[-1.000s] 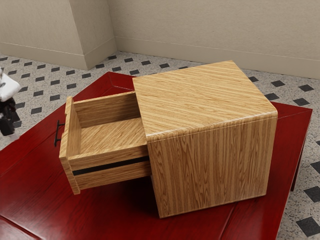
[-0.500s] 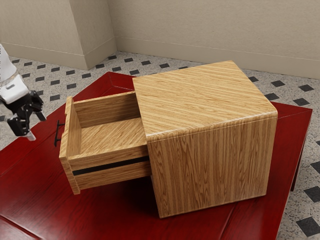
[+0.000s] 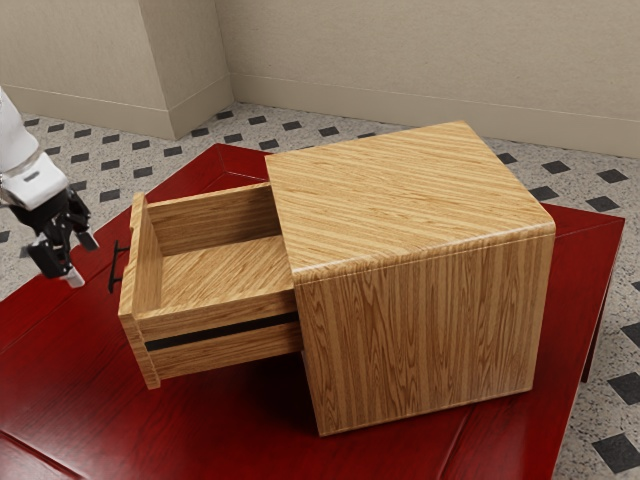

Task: Push the drawer handle with one arm to close the drawer

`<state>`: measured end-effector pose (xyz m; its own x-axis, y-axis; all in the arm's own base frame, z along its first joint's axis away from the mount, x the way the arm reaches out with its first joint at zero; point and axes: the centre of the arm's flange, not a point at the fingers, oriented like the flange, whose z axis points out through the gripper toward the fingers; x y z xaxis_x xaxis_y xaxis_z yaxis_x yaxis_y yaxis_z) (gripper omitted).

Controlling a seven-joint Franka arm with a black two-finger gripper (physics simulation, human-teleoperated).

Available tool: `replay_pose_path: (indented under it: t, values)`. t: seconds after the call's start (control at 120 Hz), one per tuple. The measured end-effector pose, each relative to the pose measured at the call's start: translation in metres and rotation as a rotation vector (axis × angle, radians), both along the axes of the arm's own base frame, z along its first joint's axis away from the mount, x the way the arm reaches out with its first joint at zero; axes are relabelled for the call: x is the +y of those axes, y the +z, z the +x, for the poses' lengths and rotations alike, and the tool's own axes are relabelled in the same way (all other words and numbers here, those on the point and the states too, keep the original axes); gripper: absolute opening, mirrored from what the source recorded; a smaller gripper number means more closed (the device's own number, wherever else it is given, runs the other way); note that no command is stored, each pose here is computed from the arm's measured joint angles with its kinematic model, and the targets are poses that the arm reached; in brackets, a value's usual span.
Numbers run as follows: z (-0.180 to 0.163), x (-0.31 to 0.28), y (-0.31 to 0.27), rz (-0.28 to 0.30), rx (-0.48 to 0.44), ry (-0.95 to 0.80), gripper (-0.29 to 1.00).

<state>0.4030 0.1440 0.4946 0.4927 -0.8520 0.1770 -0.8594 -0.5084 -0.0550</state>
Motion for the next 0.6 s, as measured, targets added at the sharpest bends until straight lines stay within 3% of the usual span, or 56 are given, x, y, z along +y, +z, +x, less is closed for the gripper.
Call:
replay_pose_path:
  t: [0.167,0.267,0.408,0.6]
  values:
    - [0.006,-0.008,0.000,-0.004,-0.008,0.032,0.27]
    - [0.002,-0.016,0.002,-0.019,-0.020,0.038,0.11]
    - [-0.020,-0.031,0.001,-0.040,-0.027,0.050,0.00]
    - [-0.033,-0.042,0.019,-0.046,-0.063,0.066,-0.05]
